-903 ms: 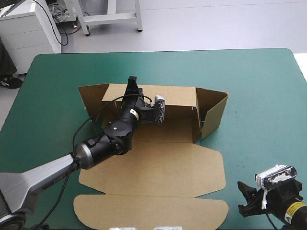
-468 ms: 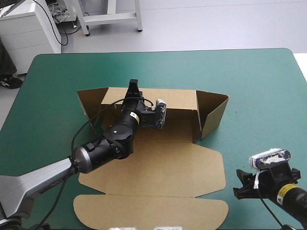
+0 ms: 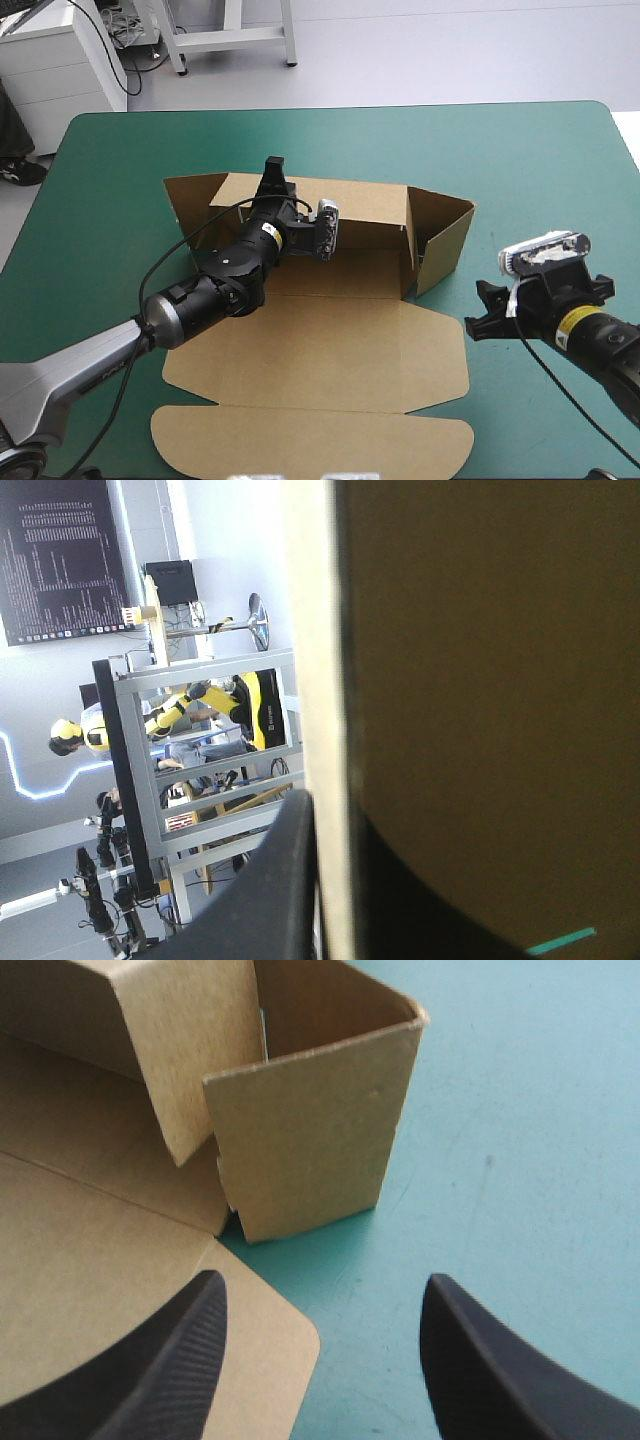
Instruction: Fold the box
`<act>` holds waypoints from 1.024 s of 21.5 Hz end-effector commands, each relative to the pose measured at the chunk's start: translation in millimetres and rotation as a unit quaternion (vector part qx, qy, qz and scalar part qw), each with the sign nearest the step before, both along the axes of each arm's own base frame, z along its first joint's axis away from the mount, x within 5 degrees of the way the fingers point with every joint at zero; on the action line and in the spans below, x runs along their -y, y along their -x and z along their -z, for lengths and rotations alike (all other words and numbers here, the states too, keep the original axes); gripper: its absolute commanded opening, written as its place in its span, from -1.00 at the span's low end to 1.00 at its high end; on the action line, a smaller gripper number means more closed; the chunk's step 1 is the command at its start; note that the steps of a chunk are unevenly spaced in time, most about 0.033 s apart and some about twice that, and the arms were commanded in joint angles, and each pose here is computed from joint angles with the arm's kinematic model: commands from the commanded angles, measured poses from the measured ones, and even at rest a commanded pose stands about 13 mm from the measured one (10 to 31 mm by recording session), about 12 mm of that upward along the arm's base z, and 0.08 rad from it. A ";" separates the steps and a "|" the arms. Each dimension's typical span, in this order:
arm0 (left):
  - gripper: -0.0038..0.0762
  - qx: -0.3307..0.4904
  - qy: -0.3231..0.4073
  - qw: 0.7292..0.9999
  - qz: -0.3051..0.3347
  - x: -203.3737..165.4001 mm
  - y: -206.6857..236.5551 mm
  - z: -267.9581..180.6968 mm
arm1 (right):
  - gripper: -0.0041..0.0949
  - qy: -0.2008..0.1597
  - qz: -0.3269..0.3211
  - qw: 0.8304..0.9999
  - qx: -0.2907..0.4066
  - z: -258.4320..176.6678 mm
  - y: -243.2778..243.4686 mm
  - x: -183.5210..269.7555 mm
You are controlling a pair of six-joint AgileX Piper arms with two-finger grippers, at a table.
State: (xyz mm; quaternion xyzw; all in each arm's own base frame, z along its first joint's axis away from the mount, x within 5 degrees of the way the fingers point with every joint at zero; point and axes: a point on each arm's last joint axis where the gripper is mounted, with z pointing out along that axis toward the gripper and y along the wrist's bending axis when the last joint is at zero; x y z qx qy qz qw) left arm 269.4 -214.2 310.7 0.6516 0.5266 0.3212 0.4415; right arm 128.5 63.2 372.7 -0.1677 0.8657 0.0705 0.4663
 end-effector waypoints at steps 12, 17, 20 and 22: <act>-0.92 -0.019 0.016 1.000 -0.009 -4.3 3.0 -4.9 | 0.04 -0.024 0.032 0.998 0.041 -66.9 -93.2 -22.4; -0.92 -0.022 0.015 1.000 -0.008 -4.3 3.4 -4.3 | 0.04 -0.021 0.000 1.000 -0.018 -61.8 -156.8 -16.5; -0.92 -0.021 0.014 1.000 -0.008 -4.3 3.3 -4.3 | 0.04 0.005 -0.012 0.999 -0.050 -53.8 -194.2 -20.8; -0.92 -0.021 0.015 1.000 -0.007 -4.1 3.3 -4.4 | 0.03 0.027 -0.037 0.997 -0.067 -48.0 -212.1 -26.4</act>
